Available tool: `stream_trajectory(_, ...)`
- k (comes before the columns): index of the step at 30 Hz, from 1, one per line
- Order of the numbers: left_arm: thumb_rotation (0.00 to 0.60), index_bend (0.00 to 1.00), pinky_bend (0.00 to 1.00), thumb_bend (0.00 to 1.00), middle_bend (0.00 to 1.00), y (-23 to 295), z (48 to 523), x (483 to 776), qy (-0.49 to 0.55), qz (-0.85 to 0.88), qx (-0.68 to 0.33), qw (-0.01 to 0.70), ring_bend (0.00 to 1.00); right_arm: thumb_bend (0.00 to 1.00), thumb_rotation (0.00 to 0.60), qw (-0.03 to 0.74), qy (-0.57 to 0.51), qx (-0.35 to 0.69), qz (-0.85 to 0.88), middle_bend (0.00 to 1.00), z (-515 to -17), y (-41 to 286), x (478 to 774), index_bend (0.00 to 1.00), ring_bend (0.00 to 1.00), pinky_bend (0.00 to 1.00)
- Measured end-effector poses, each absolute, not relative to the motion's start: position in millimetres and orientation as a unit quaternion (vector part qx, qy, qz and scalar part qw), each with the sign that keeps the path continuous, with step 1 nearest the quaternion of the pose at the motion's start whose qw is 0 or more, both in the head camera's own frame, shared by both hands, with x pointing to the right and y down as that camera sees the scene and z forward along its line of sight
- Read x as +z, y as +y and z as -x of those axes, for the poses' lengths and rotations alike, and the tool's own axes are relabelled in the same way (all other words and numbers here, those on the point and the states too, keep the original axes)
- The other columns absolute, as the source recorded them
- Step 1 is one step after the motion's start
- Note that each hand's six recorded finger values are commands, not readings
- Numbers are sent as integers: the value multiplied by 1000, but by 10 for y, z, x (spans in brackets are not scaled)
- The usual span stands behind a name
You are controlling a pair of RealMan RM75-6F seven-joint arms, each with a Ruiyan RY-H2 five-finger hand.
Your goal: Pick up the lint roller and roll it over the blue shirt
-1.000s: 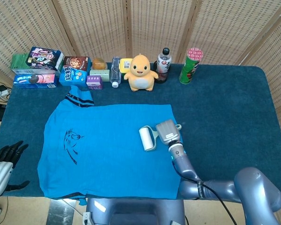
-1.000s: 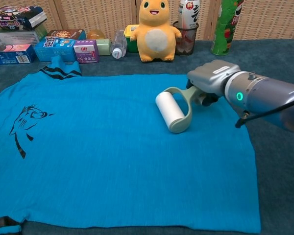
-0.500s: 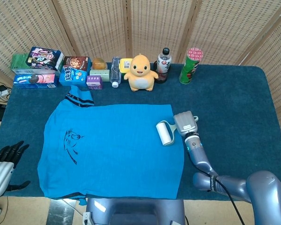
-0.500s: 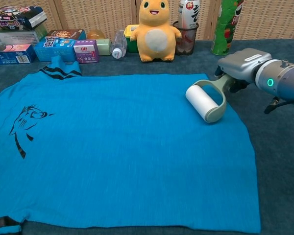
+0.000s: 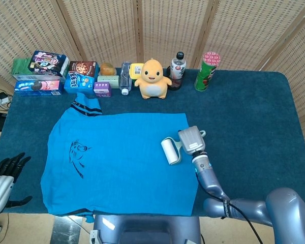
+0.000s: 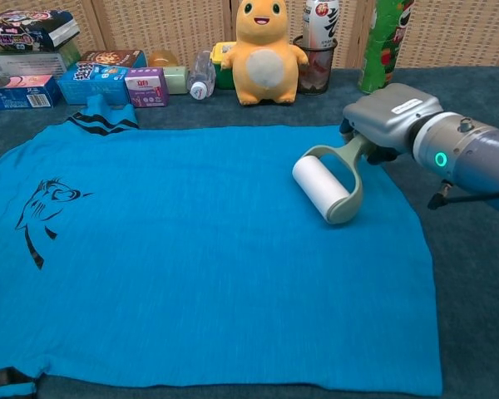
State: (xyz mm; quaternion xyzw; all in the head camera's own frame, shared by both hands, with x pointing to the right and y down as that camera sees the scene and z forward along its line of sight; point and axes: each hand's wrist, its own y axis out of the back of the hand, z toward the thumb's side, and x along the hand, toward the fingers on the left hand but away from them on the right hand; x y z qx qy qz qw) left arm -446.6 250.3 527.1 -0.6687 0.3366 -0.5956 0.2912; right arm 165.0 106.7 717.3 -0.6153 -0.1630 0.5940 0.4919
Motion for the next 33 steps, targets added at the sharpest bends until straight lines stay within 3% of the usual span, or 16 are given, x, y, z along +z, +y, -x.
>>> stream_trajectory(8,600,0,11,90,0,2511,4463,5270,335,670,-595,291,0,1000,600,498,-157,572,632,670,-1273,1343,7179,502,771,1000)
stream_trajectory(16,600,0,11,90,0,2507,4476,5265,337,670,-595,290,0,1000,600,507,-176,525,661,670,-848,1422,6981,502,771,1000)
stream_trajectory(33,600,0,11,91,0,2518,4455,5288,330,673,-596,288,0,1000,600,532,-202,463,680,670,-507,1793,7015,502,771,1000)
